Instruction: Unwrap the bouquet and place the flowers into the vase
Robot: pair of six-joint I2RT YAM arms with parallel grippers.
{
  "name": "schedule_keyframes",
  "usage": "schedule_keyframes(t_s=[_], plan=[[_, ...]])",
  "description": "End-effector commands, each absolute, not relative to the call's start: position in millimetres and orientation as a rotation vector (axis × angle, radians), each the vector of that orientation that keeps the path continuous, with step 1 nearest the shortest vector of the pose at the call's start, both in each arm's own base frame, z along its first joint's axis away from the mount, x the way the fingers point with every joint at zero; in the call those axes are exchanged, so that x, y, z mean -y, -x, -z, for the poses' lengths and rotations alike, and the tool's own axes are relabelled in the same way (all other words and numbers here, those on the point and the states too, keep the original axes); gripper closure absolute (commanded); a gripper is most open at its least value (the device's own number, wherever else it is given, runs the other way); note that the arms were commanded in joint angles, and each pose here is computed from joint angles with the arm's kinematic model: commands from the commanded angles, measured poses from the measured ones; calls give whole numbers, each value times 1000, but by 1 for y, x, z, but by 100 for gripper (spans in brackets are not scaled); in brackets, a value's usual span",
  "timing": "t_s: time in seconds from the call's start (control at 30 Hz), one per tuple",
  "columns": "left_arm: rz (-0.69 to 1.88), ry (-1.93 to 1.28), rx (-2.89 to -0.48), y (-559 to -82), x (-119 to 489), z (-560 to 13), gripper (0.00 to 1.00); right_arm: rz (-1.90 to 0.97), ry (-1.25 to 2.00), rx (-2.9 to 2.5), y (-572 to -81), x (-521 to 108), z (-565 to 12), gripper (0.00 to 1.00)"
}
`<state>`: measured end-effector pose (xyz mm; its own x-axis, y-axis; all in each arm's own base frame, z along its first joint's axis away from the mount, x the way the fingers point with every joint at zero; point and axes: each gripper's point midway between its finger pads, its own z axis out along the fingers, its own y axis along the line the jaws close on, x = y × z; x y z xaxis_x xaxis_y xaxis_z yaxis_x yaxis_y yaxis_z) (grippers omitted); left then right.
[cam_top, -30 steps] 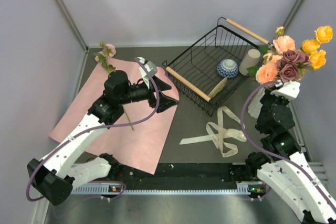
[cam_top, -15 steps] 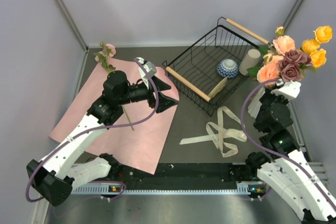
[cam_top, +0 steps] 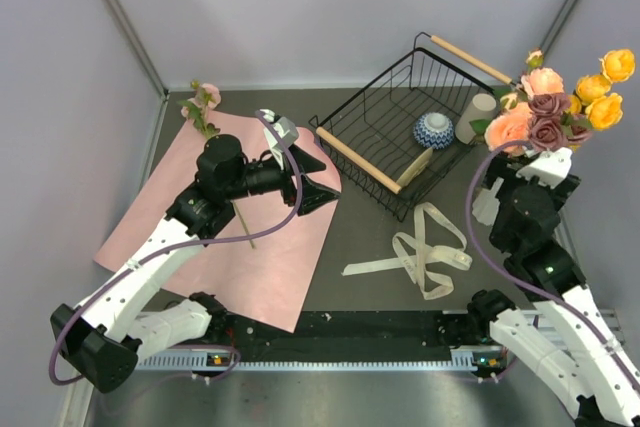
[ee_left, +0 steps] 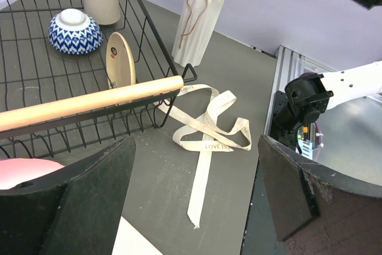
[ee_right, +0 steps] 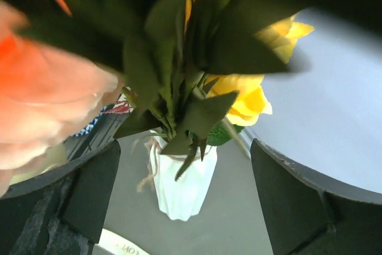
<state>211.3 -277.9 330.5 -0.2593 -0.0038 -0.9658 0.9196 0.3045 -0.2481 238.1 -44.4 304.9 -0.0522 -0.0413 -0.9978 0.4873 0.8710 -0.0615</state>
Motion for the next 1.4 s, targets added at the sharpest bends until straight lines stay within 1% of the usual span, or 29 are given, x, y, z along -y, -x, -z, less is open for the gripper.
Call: schedule_keyframes(t_s=[0.0,0.07,0.13,0.17,0.3,0.37,0.57,0.77,0.9,1.0,1.03,1.1,1.17,1.3,1.37], plan=[[1146,-884,-1506,-210,281,-338,11,314,-384,-1594,-218,43,-325,6],[1154,-884,-1507,-209,281,-338,11,225,-341,-1598,-214,33,-335,1],[1164,-885,-1515,-211,283,-335,11,163,-279,-1651,-209,23,-332,1],[1168,-885,-1524,-212,284,-333,11,91,-248,-1655,-205,13,-340,1],[1156,-870,-1583,-224,288,-317,11,-79,-269,-1722,-186,-2,-329,1],[1138,-861,-1595,-229,288,-313,11,-179,-214,-1751,-175,-15,-324,1],[1086,-822,-1634,-244,286,-307,11,-385,-183,-1822,-151,-40,-311,1],[1023,-772,-1646,-255,280,-308,11,-506,-113,-1866,-138,-59,-308,1],[936,-691,-1709,-270,269,-305,11,-567,-13,-1946,-137,-80,-293,1],[832,-560,-1788,-288,253,-302,11,-646,85,-2018,-141,-103,-269,1],[766,-493,-1809,-299,242,-300,11,-708,134,-2018,-138,-114,-267,1],[722,-396,-1838,-308,228,-302,11,-783,194,-1997,-142,-130,-261,1],[645,-257,-1887,-323,202,-297,11,-884,276,-1978,-136,-146,-261,1],[616,86,-2001,-339,146,-277,11,-961,342,-1947,-139,-162,-254,1],[546,235,-2053,-344,108,-259,11,-981,380,-1940,-140,-168,-254,1]])
